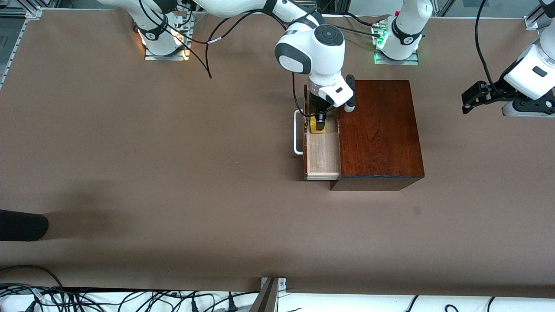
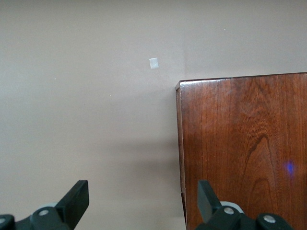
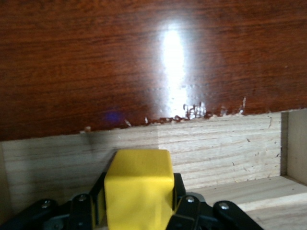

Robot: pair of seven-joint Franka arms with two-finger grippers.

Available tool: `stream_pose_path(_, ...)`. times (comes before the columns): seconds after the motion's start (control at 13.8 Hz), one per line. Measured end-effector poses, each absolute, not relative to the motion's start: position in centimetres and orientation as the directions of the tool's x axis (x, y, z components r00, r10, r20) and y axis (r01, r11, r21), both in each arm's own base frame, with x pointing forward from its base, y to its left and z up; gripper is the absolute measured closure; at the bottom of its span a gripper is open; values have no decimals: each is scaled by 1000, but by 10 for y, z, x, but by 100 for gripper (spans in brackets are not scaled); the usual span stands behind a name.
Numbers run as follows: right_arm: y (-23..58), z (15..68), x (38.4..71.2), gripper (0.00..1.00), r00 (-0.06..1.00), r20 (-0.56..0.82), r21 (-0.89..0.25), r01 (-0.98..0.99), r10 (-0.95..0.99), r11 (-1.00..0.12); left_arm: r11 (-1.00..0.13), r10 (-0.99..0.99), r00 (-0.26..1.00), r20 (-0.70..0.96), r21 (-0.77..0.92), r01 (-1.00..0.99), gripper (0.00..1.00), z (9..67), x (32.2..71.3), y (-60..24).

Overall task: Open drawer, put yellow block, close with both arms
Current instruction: 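Carry the yellow cube with the right gripper and lower it into the drawer, then open the right gripper and lift it away from the drawer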

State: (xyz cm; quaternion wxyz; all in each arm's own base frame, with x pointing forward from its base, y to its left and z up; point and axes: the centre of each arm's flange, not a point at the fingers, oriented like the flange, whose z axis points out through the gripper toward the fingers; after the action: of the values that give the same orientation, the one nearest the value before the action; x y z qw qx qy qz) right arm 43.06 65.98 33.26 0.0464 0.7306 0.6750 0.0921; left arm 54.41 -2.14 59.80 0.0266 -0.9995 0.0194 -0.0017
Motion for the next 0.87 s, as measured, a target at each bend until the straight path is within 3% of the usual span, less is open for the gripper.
stream_pose_path(0.72, 658, 328, 433, 44, 69, 67, 195, 977, 995, -81, -998, -35, 999, 1, -48, -35, 0, 598, 544, -20)
stream_pose_path(0.87, 657, 328, 434, 30, 71, 60, 194, 978, 996, -82, -998, -35, 999, 1, -48, -35, 0, 598, 544, -20)
